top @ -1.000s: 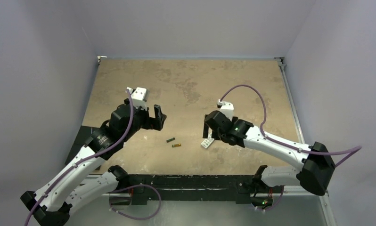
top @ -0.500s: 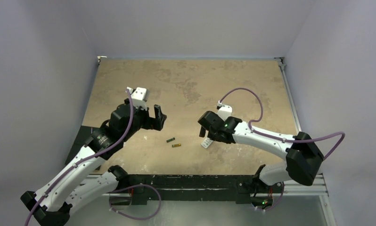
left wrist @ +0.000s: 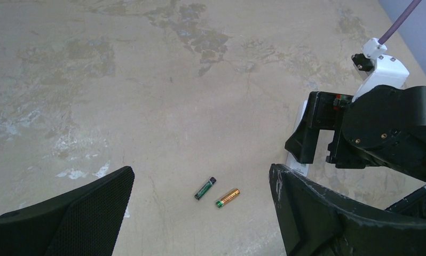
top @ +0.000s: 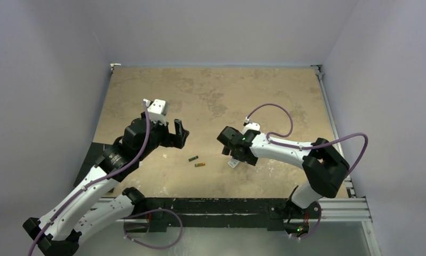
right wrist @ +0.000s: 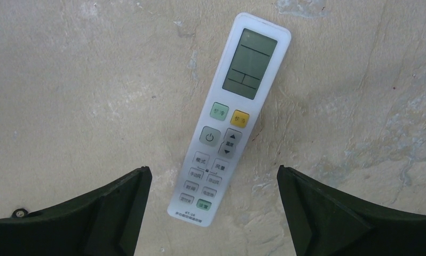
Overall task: Load the batteries into the remote control
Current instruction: Pick up the remote control from the center of the board.
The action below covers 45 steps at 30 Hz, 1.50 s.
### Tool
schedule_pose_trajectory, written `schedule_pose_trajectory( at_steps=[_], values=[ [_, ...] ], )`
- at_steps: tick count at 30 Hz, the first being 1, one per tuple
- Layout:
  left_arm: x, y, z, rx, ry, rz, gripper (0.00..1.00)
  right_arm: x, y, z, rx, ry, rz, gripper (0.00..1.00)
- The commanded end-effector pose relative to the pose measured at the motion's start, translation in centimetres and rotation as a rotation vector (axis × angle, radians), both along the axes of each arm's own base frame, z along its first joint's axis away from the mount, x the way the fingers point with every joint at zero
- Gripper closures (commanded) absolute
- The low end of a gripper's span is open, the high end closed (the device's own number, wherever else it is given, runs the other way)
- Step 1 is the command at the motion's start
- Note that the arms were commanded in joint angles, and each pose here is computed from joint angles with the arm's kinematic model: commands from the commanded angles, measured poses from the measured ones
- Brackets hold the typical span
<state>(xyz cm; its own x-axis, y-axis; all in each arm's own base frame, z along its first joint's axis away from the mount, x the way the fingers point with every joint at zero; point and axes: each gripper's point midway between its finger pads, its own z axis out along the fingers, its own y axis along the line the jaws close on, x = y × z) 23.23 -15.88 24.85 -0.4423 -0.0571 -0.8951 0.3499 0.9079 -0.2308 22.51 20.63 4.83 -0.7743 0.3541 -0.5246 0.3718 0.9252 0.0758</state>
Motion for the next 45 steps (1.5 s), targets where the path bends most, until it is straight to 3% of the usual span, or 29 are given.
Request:
schedule_pose_trajectory(
  at_steps=[1,45],
  values=[
    [-0.1,-0.1,0.4,-0.023,-0.008,-0.007,0.01,0.9,0.6,0.6,0.026,-0.033,-0.07,0.01],
    [-0.1,-0.5,-0.3,-0.02,0.015,-0.017,0.01,0.1,1.3,-2.7,0.005,0.022,-0.011,0.46]
  ],
)
